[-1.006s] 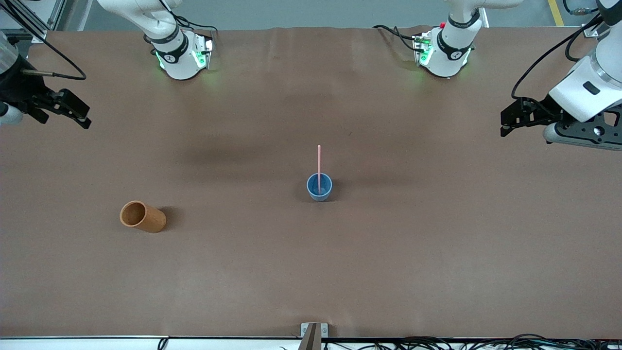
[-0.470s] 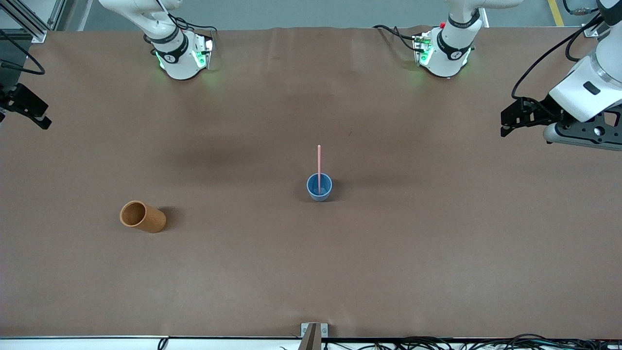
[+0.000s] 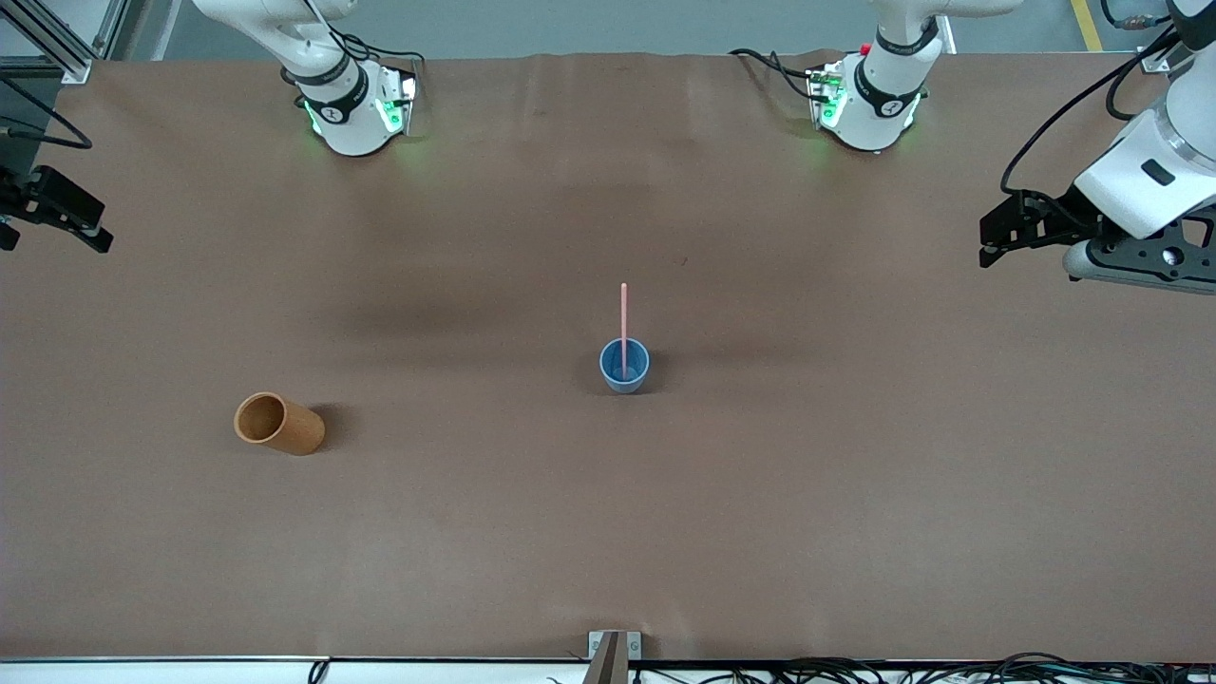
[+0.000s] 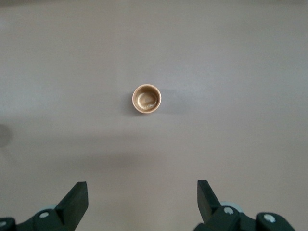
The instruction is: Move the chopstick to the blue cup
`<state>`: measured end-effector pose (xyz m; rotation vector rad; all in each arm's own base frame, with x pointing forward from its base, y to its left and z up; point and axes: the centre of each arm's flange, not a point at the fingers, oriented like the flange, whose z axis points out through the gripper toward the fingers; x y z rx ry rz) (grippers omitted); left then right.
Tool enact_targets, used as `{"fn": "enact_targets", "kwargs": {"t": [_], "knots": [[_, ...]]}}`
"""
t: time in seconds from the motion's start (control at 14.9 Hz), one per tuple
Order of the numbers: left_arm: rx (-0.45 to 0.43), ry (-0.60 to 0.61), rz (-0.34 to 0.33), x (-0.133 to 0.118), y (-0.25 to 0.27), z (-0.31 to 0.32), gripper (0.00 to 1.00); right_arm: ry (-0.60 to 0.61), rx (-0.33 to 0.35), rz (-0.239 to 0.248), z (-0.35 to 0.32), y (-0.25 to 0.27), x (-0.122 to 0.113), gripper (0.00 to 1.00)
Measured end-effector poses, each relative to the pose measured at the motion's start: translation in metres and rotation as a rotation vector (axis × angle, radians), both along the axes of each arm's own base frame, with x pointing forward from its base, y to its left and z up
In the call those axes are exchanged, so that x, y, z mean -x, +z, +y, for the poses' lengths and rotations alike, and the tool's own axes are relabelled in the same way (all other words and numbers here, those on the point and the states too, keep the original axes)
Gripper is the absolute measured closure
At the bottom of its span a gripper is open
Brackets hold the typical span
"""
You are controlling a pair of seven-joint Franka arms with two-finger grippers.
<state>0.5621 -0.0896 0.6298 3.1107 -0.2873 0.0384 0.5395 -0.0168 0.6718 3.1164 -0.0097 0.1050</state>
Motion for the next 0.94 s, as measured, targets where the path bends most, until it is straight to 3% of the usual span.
{"fn": "enact_targets", "kwargs": {"t": [0.4,0.94], "knots": [[0.0,0.004,0.0,0.0,0.0,0.002,0.0,0.02,-0.027,0.074,-0.003,-0.027,-0.001,0.0],[0.002,0.092,0.002,0.0,0.0,0.001,0.0,0.021,-0.038,0.071,-0.003,-0.027,-0.002,0.0]]}}
